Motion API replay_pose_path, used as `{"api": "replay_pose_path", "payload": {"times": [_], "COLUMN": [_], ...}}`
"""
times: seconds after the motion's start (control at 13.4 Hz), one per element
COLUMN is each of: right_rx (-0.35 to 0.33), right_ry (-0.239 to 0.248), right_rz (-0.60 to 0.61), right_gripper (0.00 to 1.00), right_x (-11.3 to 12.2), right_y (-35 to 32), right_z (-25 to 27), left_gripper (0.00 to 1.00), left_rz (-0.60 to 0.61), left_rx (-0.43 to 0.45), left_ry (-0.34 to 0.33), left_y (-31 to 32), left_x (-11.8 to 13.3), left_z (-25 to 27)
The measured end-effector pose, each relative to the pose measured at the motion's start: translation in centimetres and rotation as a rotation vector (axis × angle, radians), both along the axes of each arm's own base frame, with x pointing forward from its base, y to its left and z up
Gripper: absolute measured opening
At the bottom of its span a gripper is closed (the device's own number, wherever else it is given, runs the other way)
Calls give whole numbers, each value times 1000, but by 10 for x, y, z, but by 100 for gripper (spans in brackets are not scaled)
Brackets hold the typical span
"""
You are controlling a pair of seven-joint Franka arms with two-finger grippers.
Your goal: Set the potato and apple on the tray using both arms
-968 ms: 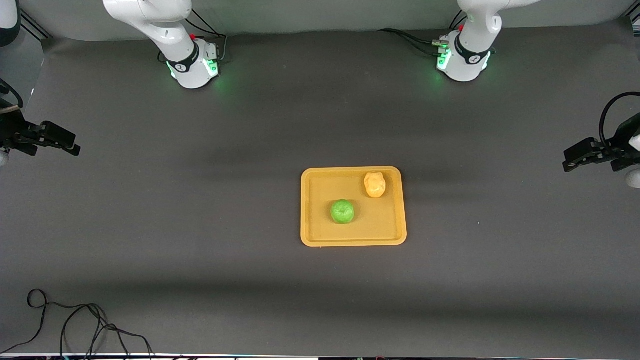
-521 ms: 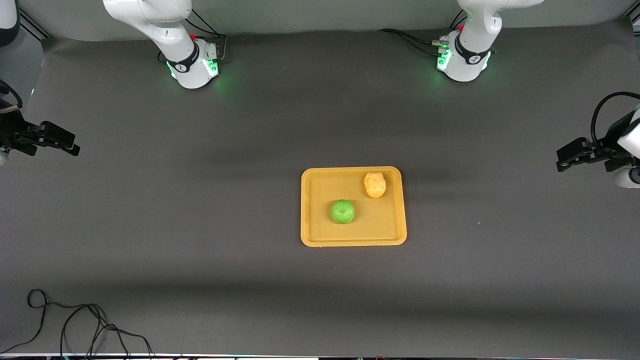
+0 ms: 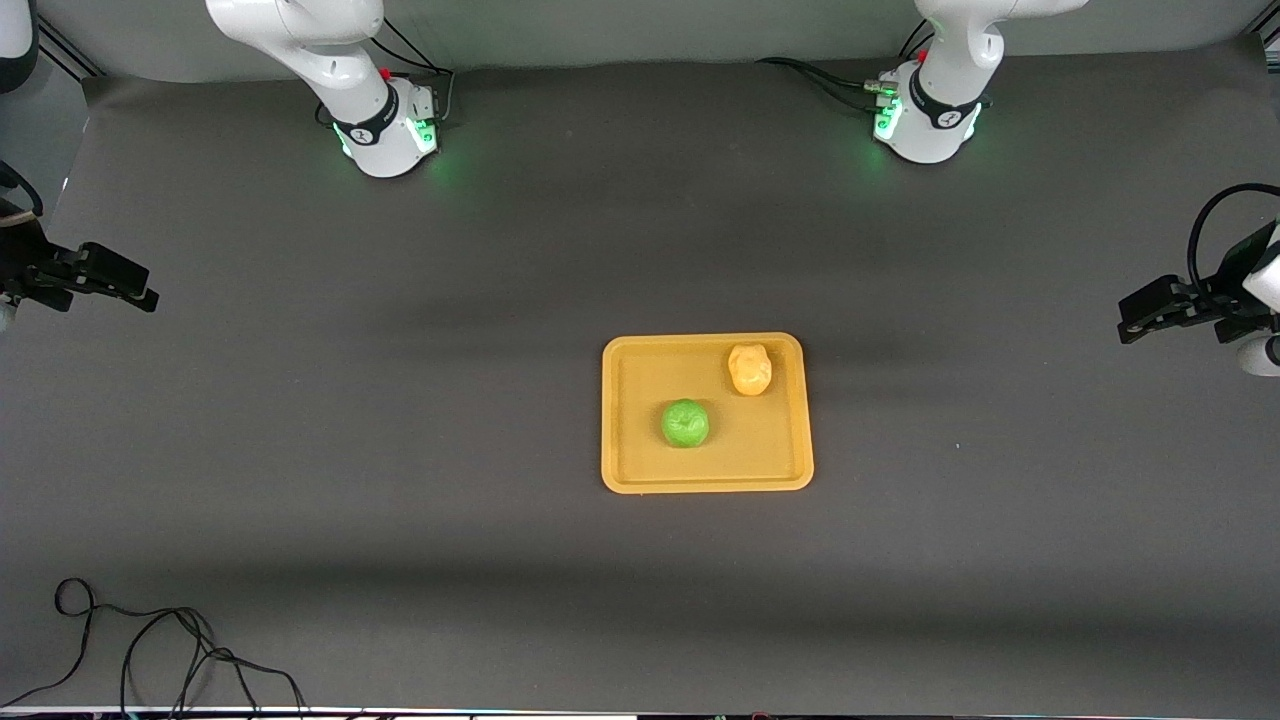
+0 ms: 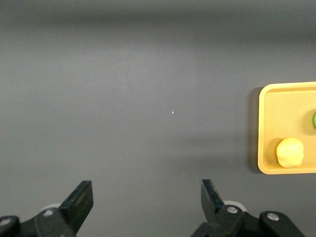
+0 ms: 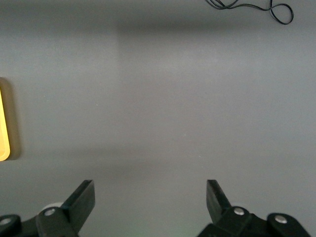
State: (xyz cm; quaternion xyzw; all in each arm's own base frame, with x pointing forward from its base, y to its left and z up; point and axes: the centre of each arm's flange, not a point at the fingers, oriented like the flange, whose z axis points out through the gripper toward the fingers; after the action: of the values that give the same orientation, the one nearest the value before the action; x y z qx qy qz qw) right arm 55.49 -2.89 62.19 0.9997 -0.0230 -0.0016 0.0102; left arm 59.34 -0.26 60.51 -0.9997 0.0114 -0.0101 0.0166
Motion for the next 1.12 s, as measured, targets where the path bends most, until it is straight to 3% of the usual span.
{"api": "replay_pose_path", "payload": {"times": [0.6, 1.12], "right_rx": [0, 0], "right_ry": [0, 0], "right_rz": [0, 0], "right_gripper": [100, 100], "right_x": [0, 0], "right_y": [0, 0], "right_z": [0, 0], "left_gripper": [97, 97], "left_rz": [-62, -65], "left_rx": [3, 3], "left_ry": [32, 57], "left_y": [1, 5], "left_x": [-21, -20], "left_z": [22, 0]}}
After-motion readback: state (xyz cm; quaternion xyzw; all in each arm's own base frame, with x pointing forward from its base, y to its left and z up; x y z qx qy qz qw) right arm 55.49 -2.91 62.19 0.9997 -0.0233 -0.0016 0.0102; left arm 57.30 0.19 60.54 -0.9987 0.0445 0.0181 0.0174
